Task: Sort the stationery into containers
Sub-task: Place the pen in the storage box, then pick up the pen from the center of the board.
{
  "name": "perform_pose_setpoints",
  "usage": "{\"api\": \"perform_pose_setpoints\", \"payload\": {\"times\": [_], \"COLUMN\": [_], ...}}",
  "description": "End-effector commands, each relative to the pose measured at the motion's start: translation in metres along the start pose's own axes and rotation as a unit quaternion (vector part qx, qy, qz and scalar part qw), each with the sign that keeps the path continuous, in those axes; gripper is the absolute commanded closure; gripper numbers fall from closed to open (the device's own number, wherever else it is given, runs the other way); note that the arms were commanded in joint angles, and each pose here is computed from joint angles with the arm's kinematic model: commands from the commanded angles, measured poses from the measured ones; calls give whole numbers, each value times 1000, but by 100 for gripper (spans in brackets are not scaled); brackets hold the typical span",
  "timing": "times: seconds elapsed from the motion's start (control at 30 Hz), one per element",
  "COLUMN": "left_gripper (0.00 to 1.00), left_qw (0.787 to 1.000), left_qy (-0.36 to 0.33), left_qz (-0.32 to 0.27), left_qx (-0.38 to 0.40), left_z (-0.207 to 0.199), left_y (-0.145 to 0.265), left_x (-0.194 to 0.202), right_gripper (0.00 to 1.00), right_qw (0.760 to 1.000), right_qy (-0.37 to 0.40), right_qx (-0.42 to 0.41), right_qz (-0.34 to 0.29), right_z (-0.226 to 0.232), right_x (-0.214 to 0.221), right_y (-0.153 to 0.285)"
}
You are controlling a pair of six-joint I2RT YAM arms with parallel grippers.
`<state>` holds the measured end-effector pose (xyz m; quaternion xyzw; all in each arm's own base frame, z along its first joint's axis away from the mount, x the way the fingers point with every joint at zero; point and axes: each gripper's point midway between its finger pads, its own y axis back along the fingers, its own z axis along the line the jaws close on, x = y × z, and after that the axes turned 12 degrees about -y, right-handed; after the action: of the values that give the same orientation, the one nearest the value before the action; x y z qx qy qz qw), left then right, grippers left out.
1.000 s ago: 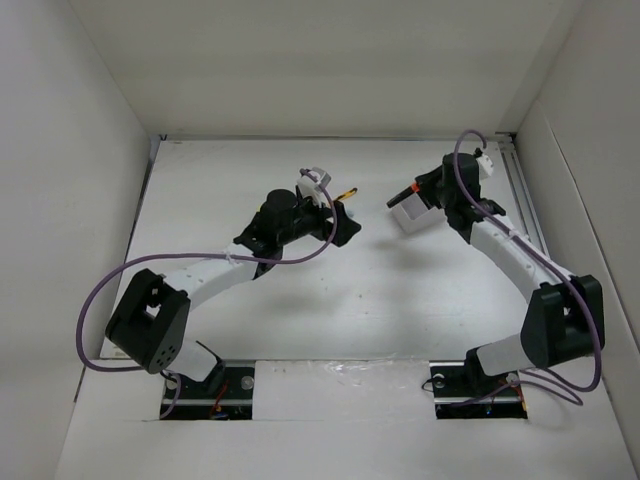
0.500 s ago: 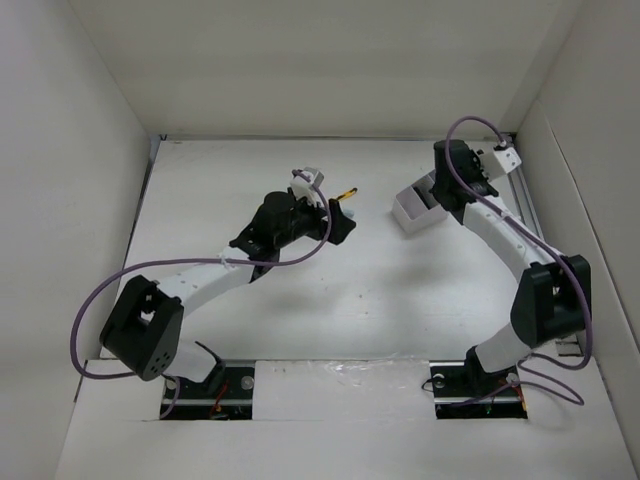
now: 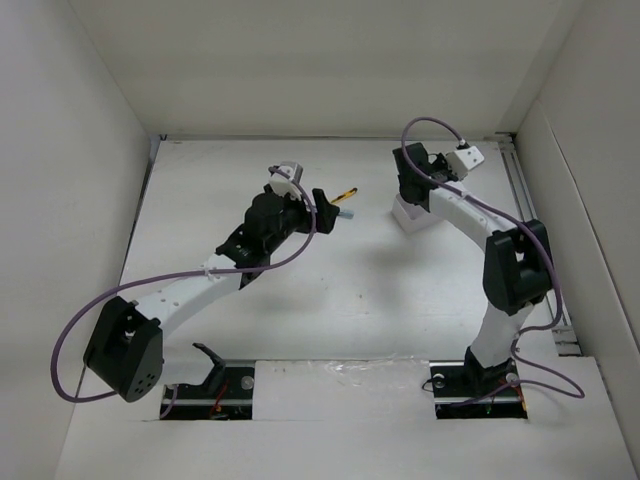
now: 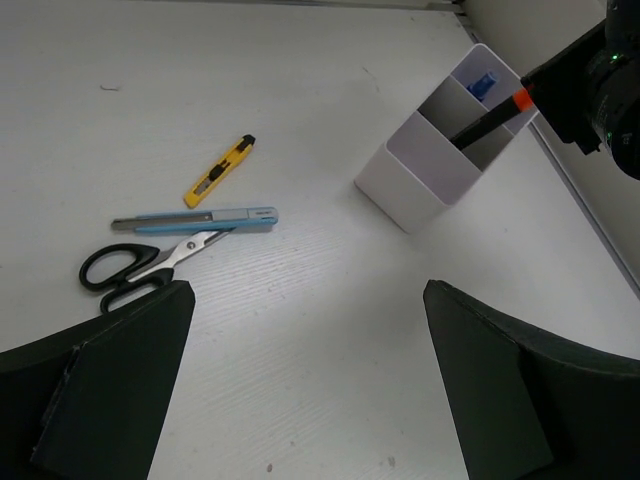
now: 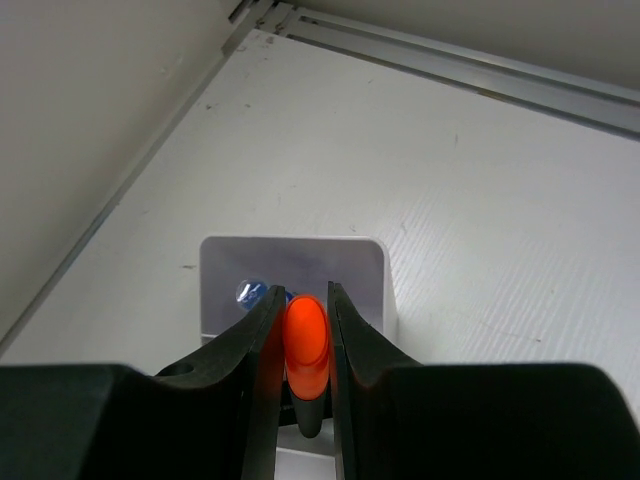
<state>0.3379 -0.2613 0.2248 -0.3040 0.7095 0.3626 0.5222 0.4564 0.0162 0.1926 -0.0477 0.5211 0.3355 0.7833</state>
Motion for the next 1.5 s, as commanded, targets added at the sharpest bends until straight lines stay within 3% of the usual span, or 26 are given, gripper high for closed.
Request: {"api": "perform_pose_setpoints", "payload": {"times": [0.0,0.03,0.17,0.2,0.3,0.4,0.57,0.6,0.63,0.67,0.7,0.73,0.8,0.83,0.9,0.93,1.03,1.13,1.33,1.47], "left_gripper": [0,0,0,0,0,0,0,2,11,24,64,68,68,64,49,35,24,22,22,22], "left_qw": [999,999,998,997,995,987,978,976,976,976,970,971,959,951,938,932,921,913,909,892], "left_qy": [8,8,11,10,10,10,10,11,14,16,39,48,61,66,80,86,99,114,87,69], "left_qz": [-12,-13,-4,8,7,18,10,17,10,17,37,28,84,99,124,136,166,181,232,265], "left_qx": [-39,-45,-69,-72,-99,-160,-209,-218,-217,-218,-235,-234,-264,-285,-314,-324,-339,-346,-336,-359], "left_z": [13,15,23,25,36,68,90,98,101,106,133,132,154,165,178,186,202,219,222,233], "left_y": [7,7,6,4,3,9,9,8,7,6,4,2,-2,-2,-1,-2,4,2,-12,-10], "left_x": [-6,-7,-3,5,1,6,2,4,-3,1,9,2,33,41,58,69,92,95,116,133], "right_gripper": [100,100,75,63,49,43,37,39,43,64,99,100,100,100,99,95,77,69,68,68], "right_qw": [998,998,998,997,998,998,996,988,978,969,923,920,893,873,866,860,855,844,833,831], "right_qy": [-1,-1,-5,-11,-15,-34,-46,-51,-70,-62,-78,-88,-102,-102,-105,-103,-107,-108,-94,-93], "right_qx": [23,27,33,35,20,1,-73,-112,-147,-175,-256,-263,-299,-325,-338,-345,-354,-368,-379,-380], "right_qz": [-50,-56,-61,-61,-58,-47,32,97,133,166,278,276,320,349,354,361,363,376,393,396], "right_z": [-1,-1,-1,-2,6,16,36,43,50,51,55,52,49,47,33,29,18,13,13,13], "right_x": [-14,-14,-5,-2,-3,-15,-27,-7,-19,-16,-5,-11,-9,-5,-9,-9,-13,-7,4,5], "right_y": [3,2,7,6,21,37,74,87,103,114,155,158,182,202,212,219,225,232,240,242]}}
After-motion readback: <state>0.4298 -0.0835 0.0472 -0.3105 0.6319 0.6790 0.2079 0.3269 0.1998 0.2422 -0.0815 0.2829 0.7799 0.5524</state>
